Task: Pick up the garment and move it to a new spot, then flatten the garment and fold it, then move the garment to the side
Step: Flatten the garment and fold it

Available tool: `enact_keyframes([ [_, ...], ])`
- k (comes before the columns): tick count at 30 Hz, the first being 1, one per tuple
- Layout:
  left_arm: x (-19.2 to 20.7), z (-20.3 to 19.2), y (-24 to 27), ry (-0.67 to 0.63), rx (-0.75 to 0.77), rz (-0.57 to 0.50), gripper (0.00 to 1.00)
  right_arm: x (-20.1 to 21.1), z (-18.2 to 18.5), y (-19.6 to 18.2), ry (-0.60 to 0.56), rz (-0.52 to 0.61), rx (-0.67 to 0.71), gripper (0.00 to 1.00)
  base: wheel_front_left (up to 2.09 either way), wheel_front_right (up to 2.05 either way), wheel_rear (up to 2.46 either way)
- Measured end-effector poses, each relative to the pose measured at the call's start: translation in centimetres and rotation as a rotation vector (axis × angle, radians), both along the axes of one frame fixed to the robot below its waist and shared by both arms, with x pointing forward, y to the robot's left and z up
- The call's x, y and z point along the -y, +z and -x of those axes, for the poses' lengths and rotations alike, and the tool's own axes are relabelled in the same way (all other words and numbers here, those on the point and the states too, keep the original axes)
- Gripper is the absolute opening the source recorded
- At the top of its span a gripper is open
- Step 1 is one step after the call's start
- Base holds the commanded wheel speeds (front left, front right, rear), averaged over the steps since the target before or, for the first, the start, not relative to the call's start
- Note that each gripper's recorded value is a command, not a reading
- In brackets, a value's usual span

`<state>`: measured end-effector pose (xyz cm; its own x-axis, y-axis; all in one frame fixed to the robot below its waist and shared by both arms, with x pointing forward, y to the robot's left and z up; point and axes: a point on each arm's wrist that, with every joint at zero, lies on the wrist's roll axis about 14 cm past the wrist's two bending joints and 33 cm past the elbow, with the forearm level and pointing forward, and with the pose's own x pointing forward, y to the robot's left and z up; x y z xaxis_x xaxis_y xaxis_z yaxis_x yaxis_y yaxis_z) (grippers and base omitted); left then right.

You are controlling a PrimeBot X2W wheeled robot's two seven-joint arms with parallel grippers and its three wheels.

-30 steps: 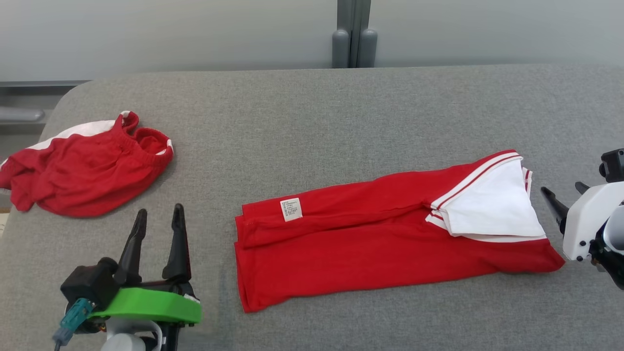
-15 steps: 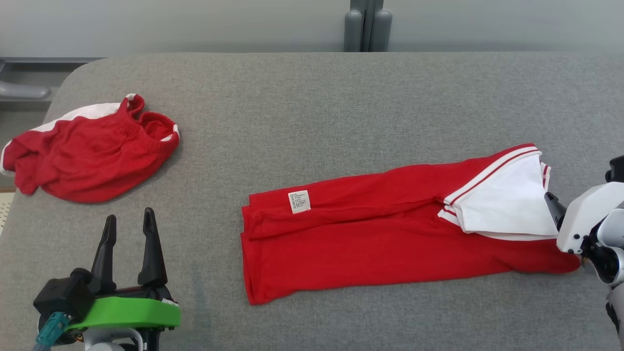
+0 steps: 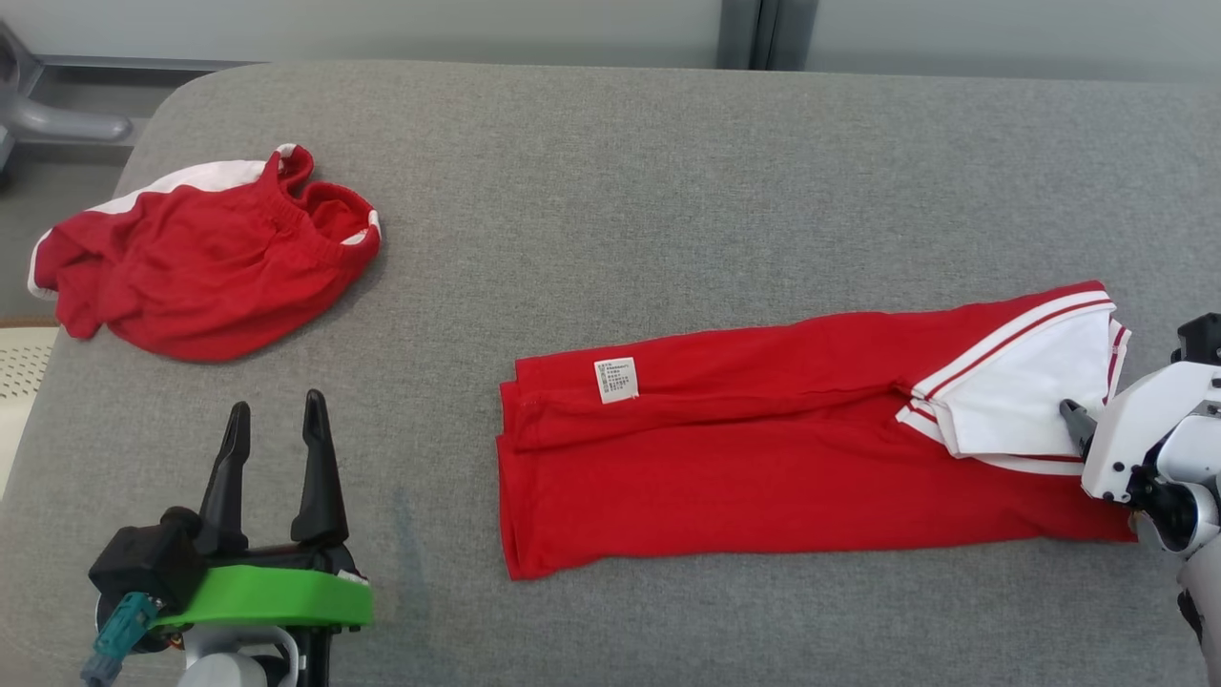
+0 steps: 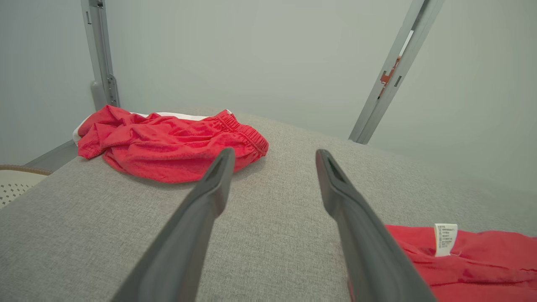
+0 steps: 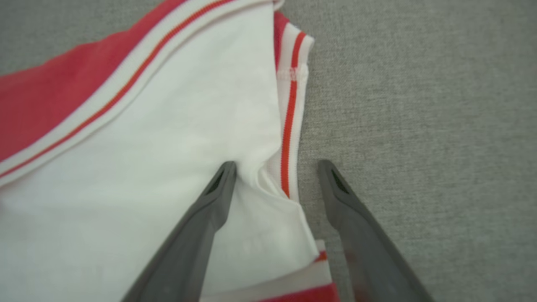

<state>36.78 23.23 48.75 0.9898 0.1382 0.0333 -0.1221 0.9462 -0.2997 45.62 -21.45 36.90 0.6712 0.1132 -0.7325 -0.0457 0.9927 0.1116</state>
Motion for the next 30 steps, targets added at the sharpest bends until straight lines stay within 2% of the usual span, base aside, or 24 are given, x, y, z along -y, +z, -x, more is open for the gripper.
enact_keyframes([
  [1,0.1,0.0,-0.1,-0.002,-0.002,0.001,1.0,-0.2,0.0,-0.2,0.006,-0.002,-0.012,1.0,0.0,0.0,0.0],
  [2,0.2,0.0,-0.1,-0.004,-0.003,0.002,1.0,-0.3,0.1,-0.2,0.01,-0.001,-0.022,0.95,0.0,0.0,0.0],
  [3,0.2,0.0,-0.1,-0.006,-0.003,0.002,1.0,-0.4,0.1,-0.2,0.013,-0.003,-0.027,0.0,0.0,0.0,0.0],
  [8,0.7,0.1,0.0,-0.026,0.0,0.002,1.0,0.0,0.1,0.3,-0.004,-0.015,0.004,0.0,0.0,0.0,0.0],
  [11,1.2,0.1,0.1,-0.05,0.001,-0.006,1.0,1.6,0.3,0.9,-0.057,-0.014,0.041,0.0,0.0,0.0,0.0],
  [23,2.6,-0.1,0.4,-0.098,0.014,0.0,1.0,13.0,2.9,5.3,-0.258,0.173,0.197,0.0,0.0,0.0,0.0],
  [27,3.3,-0.3,0.7,-0.118,0.024,0.007,1.0,15.4,3.6,7.5,-0.29,0.246,0.26,0.0,0.0,0.0,0.0],
  [30,3.6,-0.3,0.9,-0.126,0.031,0.01,1.0,15.1,3.8,8.2,-0.287,0.251,0.265,0.0,0.0,0.0,0.0],
])
